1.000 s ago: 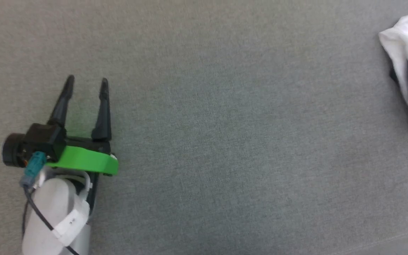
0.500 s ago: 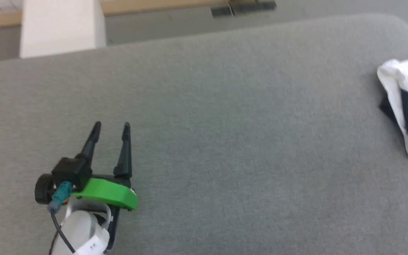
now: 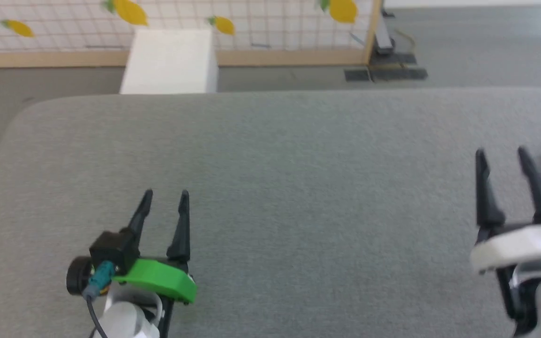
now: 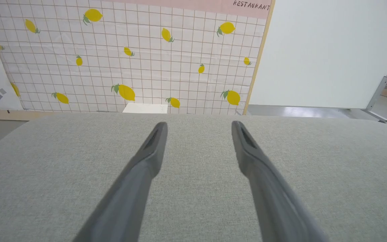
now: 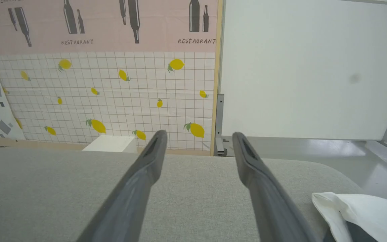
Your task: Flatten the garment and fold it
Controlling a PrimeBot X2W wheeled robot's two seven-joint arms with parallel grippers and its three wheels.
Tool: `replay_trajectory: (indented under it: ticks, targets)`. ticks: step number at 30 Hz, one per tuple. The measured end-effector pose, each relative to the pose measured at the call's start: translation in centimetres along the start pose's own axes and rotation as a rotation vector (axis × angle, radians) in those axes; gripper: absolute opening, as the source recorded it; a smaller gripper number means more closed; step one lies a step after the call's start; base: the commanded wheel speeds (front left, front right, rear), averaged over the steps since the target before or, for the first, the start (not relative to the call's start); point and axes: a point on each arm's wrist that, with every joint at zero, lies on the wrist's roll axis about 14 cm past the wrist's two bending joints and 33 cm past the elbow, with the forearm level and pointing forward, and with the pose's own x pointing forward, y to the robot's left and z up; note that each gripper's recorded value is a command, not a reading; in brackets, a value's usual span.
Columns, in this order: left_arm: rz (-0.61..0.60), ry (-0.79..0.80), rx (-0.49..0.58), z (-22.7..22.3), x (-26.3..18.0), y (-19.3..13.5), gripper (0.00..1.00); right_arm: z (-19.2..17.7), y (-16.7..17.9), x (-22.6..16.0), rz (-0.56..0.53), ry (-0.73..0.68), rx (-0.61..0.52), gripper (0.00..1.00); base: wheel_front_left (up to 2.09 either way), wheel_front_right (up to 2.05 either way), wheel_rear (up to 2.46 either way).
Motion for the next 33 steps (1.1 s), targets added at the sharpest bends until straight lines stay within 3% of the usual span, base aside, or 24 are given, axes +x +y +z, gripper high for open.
replay_trajectory:
  ticks: [12, 30, 31, 33]
  targets:
    - [0.072, -0.010, -0.010, 0.8, -4.7, 1.3, 1.00, -1.8, 3.5, -4.4, 0.076, 0.024, 0.061, 1.00, 0.00, 0.00, 0.00]
    - [0.083, -0.004, -0.032, 0.5, -6.7, 1.0, 1.00, -3.5, 3.9, -6.7, 0.081, 0.072, 0.099, 1.00, 0.00, 0.00, 0.00]
    - [0.083, -0.004, -0.032, 0.5, -6.7, 1.0, 0.00, -3.5, 3.9, -6.7, 0.081, 0.072, 0.099, 0.00, 0.00, 0.00, 0.00]
    - [0.083, -0.005, -0.031, 0.5, -6.6, 1.0, 0.00, -3.5, 3.9, -6.7, 0.081, 0.074, 0.098, 0.00, 0.00, 0.00, 0.00]
